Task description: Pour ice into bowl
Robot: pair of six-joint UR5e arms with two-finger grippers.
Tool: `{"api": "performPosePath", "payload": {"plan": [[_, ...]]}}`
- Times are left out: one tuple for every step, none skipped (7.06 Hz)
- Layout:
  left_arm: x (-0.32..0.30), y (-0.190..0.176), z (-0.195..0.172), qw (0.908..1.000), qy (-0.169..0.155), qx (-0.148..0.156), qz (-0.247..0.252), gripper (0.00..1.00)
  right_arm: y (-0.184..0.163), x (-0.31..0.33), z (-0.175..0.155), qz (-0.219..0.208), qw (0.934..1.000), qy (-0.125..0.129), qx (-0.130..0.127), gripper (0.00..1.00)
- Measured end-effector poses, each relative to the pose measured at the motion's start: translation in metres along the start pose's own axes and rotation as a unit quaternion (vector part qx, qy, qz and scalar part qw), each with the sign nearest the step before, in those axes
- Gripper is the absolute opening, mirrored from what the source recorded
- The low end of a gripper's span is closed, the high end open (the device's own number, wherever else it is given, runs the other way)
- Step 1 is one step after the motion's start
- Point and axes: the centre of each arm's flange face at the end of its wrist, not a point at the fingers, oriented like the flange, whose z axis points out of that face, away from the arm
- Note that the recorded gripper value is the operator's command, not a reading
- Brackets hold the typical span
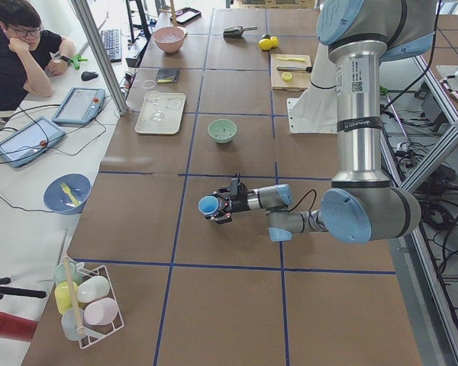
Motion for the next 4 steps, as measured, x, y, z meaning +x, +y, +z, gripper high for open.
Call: {"api": "performPosePath", "payload": {"plan": [[0.0, -0.001, 0.0, 1.0, 0.0, 0.002, -0.001, 1.0, 0.0, 0.0, 0.0, 0.0, 1.0, 0.0, 0.0, 1.0], [0.0, -0.003, -0.002, 1.0, 0.001, 0.005, -0.002, 1.0, 0.0, 0.0, 0.0, 0.001, 1.0, 0.0, 0.0, 1.0], [-0.002, -0.009, -0.005, 1.0, 0.003, 0.007, -0.004, 1.0, 0.0, 0.0, 0.0, 0.001, 1.0, 0.0, 0.0, 1.0], [-0.002, -0.022, -0.013, 0.9999, 0.013, 0.011, 0.002, 1.0, 0.0, 0.0, 0.0, 0.001, 1.0, 0.0, 0.0, 1.0]]}}
